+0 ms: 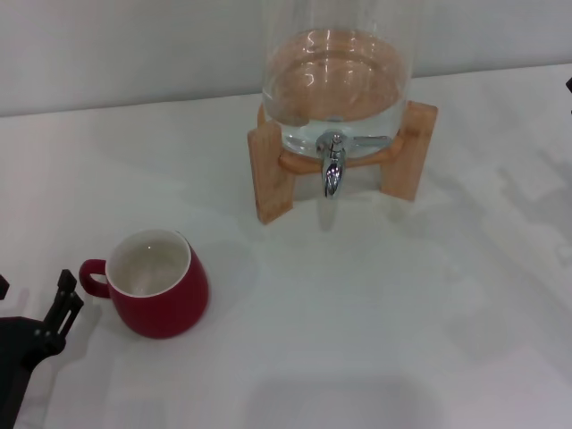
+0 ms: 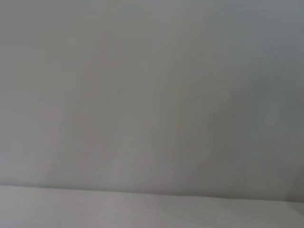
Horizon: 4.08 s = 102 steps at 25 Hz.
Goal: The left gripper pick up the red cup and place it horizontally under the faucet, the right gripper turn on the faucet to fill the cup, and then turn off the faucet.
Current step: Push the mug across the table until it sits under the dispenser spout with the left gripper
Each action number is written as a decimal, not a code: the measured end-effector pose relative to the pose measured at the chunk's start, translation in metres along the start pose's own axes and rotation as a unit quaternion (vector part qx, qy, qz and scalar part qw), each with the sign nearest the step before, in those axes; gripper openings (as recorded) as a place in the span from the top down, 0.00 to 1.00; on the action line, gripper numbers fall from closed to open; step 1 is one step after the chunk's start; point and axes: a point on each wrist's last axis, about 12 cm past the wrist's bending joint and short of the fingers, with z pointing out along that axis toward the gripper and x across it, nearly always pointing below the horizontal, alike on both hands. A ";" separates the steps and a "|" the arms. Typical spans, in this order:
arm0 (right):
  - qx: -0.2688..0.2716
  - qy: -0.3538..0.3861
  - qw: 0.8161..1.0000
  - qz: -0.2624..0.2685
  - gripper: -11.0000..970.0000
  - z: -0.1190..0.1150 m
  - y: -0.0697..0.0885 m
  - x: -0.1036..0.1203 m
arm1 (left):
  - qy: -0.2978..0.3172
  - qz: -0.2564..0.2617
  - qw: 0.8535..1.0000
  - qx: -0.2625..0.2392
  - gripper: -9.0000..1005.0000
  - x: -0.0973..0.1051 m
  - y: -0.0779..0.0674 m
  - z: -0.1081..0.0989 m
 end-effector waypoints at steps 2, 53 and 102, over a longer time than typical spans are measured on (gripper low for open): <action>0.000 0.000 1.000 0.000 0.21 0.000 0.000 0.000 | 0.001 0.000 1.000 0.003 0.11 0.000 -0.001 0.000; -0.002 -0.006 1.000 -0.002 0.21 -0.002 0.001 -0.001 | 0.021 0.003 0.999 0.025 0.11 0.005 -0.009 0.001; -0.007 -0.011 1.000 -0.002 0.21 -0.001 0.002 -0.002 | 0.026 0.015 0.999 0.034 0.11 0.003 -0.004 0.011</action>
